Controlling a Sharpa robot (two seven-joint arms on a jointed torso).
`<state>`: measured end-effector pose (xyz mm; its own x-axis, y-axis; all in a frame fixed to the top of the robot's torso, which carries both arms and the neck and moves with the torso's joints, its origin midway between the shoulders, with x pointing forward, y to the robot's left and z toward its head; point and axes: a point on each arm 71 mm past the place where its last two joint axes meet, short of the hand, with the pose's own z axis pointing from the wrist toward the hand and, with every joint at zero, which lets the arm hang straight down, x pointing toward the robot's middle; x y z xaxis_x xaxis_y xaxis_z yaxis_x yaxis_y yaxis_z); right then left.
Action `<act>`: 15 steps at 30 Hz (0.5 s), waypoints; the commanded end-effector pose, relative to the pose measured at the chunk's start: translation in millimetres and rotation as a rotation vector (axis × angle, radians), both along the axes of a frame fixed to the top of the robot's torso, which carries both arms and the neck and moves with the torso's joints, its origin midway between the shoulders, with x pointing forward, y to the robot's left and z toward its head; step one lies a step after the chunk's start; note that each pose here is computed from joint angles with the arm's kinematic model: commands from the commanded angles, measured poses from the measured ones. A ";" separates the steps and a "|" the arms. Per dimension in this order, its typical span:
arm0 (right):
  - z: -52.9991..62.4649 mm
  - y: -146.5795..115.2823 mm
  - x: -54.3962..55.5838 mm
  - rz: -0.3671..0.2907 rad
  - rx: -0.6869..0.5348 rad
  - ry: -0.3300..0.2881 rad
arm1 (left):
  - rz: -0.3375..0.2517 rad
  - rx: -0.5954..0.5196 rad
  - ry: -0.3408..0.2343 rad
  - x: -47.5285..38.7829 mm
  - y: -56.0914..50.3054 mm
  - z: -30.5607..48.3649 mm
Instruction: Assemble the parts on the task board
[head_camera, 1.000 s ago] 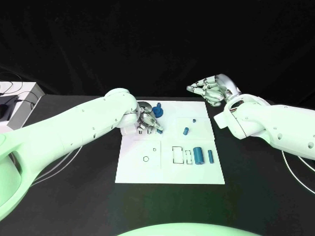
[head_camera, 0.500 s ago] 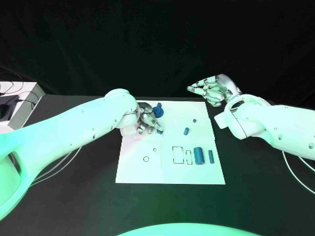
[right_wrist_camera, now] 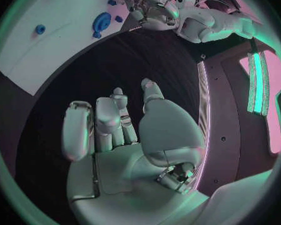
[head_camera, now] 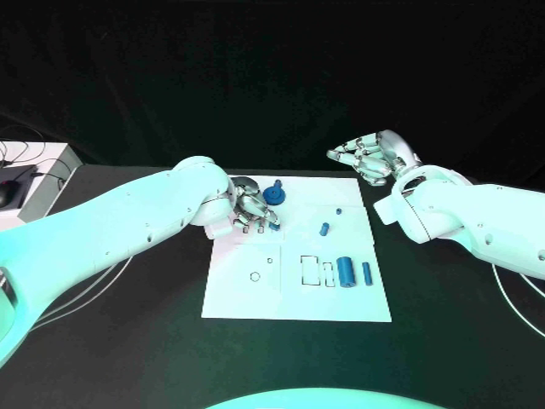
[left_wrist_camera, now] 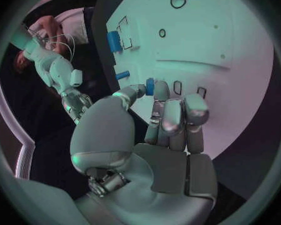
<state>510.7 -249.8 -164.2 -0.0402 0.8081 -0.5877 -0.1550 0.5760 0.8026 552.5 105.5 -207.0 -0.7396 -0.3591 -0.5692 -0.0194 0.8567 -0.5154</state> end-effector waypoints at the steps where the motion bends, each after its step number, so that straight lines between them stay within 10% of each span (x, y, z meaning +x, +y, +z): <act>1: 0.8 -1.2 0.1 0.007 -0.009 -0.010 | 0.050 -0.030 0.009 -2.2 4.5 3.4; 15: 0.3 -6.6 0.8 -0.005 -0.013 -0.011 | 0.061 0.134 -0.077 -8.7 22.6 11.9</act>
